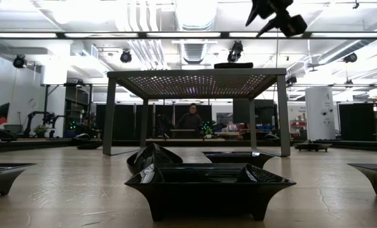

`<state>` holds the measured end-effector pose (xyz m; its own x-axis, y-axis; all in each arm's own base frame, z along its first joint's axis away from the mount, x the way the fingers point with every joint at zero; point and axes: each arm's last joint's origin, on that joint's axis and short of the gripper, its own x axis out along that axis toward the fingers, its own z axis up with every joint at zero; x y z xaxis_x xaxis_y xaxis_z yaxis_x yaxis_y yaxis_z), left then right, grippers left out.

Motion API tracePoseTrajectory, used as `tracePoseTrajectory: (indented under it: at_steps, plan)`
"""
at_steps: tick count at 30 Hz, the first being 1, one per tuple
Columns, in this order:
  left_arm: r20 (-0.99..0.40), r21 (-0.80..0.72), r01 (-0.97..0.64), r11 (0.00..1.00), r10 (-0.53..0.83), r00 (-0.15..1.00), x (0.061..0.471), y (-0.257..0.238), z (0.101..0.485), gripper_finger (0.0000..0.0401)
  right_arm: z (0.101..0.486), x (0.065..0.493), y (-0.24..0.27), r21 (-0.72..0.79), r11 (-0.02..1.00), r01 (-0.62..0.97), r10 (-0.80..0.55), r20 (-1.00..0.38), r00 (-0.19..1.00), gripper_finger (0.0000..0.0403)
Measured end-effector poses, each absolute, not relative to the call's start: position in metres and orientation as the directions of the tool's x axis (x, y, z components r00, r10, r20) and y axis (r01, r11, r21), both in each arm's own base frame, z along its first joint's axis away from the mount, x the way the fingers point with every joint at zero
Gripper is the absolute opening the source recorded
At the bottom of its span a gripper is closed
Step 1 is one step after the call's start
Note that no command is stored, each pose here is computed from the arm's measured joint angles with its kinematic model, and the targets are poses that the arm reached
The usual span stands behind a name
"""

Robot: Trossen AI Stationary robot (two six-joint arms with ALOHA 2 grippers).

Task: Pick & Place Mini shaped plates
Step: Put the black square plate on the shelf

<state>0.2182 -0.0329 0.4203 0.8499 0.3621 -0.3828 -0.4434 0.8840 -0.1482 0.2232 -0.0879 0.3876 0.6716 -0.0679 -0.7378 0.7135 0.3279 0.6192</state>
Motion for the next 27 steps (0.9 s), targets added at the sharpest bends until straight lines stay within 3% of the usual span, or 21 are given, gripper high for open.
tracePoseTrajectory:
  at_steps: [7, 14, 20, 27]
  plan:
    - [-0.551, -0.392, -0.358, 0.848, 0.095, 0.829, 0.221, -0.042, 0.392, 0.0218, 0.399, 0.225, -0.07, 0.647, 0.409, 0.644, -0.088, -0.675, 0.733, 0.0159]
    - [-0.719, -0.511, -0.279, 0.813, -0.226, 0.657, 0.218, -0.066, 0.335, 0.0218, 0.406, 0.231, -0.06, 0.656, 0.508, 0.559, -0.073, -0.613, 0.786, 0.0165]
    - [-0.773, -0.49, -0.207, 0.847, -0.313, 0.551, 0.209, -0.092, 0.282, 0.0218, 0.407, 0.233, -0.054, 0.638, 0.572, 0.516, -0.045, -0.604, 0.796, 0.0165]
    - [-0.739, -0.493, -0.159, 0.856, -0.315, 0.595, 0.205, -0.107, 0.236, 0.0218, 0.407, 0.233, -0.051, 0.637, 0.58, 0.508, -0.036, -0.603, 0.797, 0.0155]
